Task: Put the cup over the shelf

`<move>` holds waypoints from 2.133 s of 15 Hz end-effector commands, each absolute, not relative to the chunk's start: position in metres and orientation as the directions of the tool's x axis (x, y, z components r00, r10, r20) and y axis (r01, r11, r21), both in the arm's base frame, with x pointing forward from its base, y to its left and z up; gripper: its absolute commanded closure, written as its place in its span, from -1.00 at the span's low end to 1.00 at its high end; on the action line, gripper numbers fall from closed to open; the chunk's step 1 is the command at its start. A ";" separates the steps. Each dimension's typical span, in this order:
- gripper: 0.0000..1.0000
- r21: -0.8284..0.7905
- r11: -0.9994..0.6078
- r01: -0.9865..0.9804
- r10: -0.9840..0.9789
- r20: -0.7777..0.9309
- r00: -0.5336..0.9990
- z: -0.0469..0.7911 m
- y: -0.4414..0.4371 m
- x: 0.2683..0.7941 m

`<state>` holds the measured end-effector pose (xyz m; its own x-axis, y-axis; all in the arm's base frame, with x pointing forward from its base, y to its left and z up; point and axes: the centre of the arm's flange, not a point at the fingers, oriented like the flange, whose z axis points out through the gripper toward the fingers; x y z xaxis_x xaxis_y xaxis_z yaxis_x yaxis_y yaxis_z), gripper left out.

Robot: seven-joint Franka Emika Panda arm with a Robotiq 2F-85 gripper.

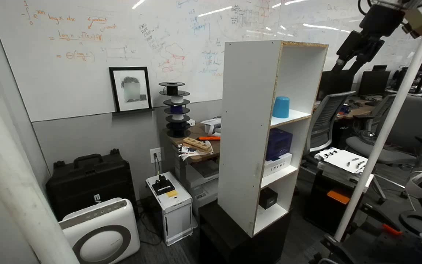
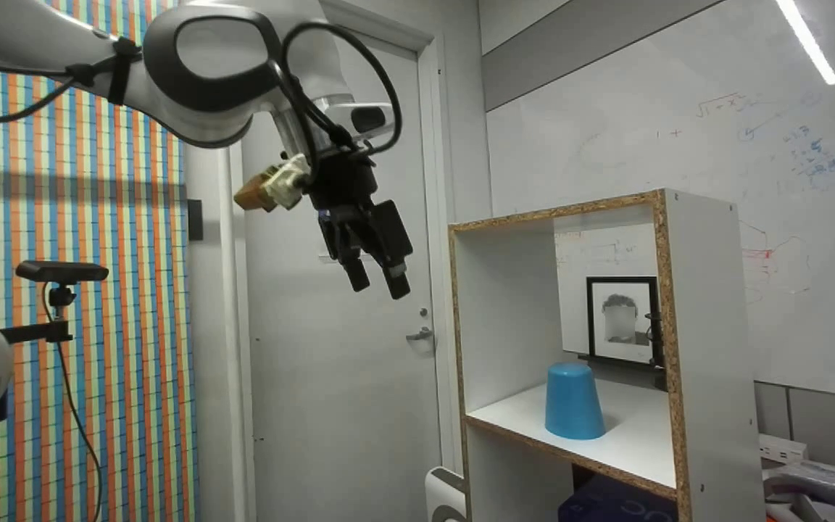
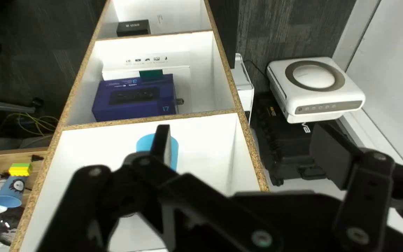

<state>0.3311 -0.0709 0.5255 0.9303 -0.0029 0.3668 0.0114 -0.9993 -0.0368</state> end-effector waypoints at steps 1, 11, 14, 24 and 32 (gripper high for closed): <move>-1.00 -0.092 -0.994 0.060 0.014 0.442 0.897 0.486 -0.091 0.366; -1.00 -0.154 -0.987 -0.033 -0.107 0.500 0.859 0.404 -0.125 0.468; -1.00 -0.147 -0.987 -0.065 -0.134 0.529 0.838 0.397 -0.131 0.499; -1.00 -0.103 -0.985 -0.138 -0.172 0.566 0.806 0.358 -0.140 0.561; -0.02 -0.083 -0.988 -0.130 -0.154 0.566 0.810 0.360 -0.136 0.560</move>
<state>0.5614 -0.1314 0.3516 0.8102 -0.1733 0.5600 -0.1489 -0.9848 -0.0893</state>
